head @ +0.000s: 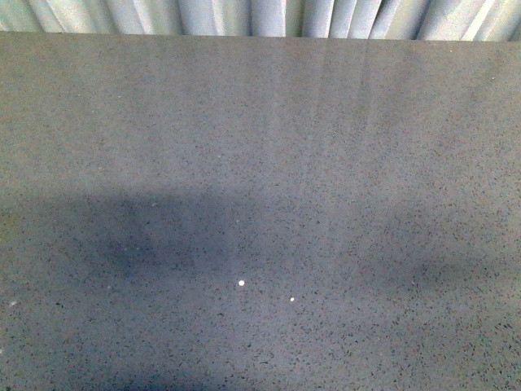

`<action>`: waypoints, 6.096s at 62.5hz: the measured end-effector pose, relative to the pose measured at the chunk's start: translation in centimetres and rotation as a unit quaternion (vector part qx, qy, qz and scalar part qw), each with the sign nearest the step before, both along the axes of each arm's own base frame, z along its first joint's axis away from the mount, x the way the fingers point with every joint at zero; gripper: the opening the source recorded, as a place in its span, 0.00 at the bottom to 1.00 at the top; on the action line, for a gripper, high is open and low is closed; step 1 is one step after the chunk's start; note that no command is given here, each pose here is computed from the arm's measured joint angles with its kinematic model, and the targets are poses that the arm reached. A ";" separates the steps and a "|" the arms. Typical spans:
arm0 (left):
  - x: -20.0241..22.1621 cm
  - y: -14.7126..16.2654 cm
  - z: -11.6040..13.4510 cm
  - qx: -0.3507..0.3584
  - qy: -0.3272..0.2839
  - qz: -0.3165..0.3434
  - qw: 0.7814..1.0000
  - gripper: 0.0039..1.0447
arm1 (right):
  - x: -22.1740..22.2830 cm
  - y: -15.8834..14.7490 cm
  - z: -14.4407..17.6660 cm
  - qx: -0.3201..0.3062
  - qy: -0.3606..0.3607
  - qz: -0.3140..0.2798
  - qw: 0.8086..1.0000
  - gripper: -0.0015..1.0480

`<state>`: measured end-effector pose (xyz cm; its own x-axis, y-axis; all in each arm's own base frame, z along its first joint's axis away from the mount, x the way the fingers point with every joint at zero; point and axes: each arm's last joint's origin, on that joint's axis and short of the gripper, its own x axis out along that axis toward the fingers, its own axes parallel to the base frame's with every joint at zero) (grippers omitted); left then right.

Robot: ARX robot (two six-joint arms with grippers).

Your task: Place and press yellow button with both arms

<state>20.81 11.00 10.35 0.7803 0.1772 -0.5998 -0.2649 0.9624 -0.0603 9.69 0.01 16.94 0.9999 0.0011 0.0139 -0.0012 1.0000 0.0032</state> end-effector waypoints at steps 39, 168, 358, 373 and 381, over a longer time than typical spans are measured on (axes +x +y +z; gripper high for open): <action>6.1 -18.2 3.0 -0.030 -0.059 -0.219 0.974 0.32 | 0.0 0.0 0.0 0.000 0.000 0.000 1.000 0.91; -2.3 -11.0 5.7 0.061 -0.301 -0.115 0.945 0.21 | 0.3 0.2 0.2 0.035 0.190 0.049 0.980 0.91; -11.0 -11.0 6.3 0.066 -0.308 -0.117 0.942 0.01 | 21.9 15.5 7.3 0.033 0.264 0.202 0.943 0.24; -11.0 -11.0 6.3 0.066 -0.308 -0.116 0.942 0.01 | 17.6 10.2 6.0 0.010 0.026 0.011 1.000 0.04; -11.0 -11.0 6.3 0.065 -0.308 -0.117 0.942 0.01 | 14.6 7.2 4.7 0.007 0.005 0.005 1.000 0.01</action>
<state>9.80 -0.01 16.64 1.0000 -0.0015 -0.0044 0.0015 0.9999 -0.0101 24.27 7.18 21.65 0.9999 0.0118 0.0034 -0.0119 0.9998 0.0181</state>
